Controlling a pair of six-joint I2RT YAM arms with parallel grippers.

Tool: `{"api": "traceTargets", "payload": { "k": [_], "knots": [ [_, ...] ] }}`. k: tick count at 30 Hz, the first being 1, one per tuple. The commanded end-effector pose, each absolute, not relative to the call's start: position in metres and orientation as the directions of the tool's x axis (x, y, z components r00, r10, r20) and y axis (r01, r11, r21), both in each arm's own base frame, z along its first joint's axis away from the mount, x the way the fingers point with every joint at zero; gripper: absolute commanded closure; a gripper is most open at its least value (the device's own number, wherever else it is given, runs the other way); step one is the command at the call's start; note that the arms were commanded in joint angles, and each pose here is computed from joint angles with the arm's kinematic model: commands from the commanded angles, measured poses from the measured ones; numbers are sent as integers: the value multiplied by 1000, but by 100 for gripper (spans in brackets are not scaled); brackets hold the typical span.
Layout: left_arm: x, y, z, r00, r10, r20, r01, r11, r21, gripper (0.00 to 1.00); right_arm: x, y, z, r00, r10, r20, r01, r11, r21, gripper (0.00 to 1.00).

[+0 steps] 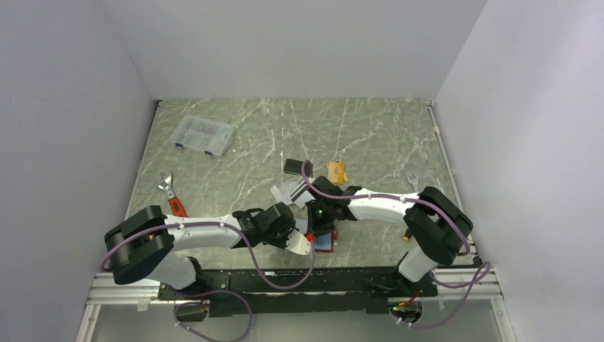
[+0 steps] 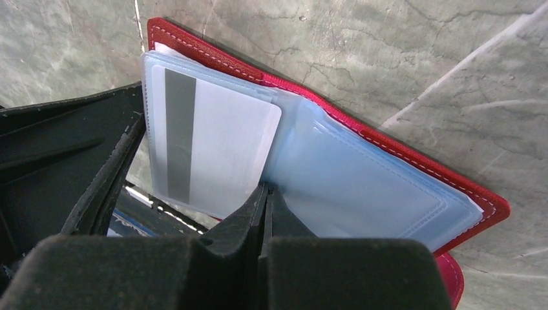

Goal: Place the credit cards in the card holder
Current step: Insert the credit card into the card holder.

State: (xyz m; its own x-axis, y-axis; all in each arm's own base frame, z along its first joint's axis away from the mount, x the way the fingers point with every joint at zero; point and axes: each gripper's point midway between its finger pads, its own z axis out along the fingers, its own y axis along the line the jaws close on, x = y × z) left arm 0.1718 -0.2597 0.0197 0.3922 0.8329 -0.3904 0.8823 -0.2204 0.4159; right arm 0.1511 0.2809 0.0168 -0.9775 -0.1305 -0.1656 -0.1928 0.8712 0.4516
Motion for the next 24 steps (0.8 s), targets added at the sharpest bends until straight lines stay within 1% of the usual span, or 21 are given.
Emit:
{"api": "traceTargets", "payload": {
  "k": [1,5,16,24],
  "knots": [
    [174,-267,22,424,813,-398,863,-229,451,89,164,301,44,-966,-115,-233,-223,827,516,100],
    [178,-262,21,430,824,-369,850,-232,473,89,162,298,44,-965,-119,-235,-227,829,511,100],
    [178,-260,20,433,826,-361,848,-236,475,89,177,279,30,-959,-108,-260,-213,883,419,100],
    [179,-261,20,436,825,-360,846,-240,476,90,184,280,29,-958,-103,-269,-213,882,421,100]
  ]
}}
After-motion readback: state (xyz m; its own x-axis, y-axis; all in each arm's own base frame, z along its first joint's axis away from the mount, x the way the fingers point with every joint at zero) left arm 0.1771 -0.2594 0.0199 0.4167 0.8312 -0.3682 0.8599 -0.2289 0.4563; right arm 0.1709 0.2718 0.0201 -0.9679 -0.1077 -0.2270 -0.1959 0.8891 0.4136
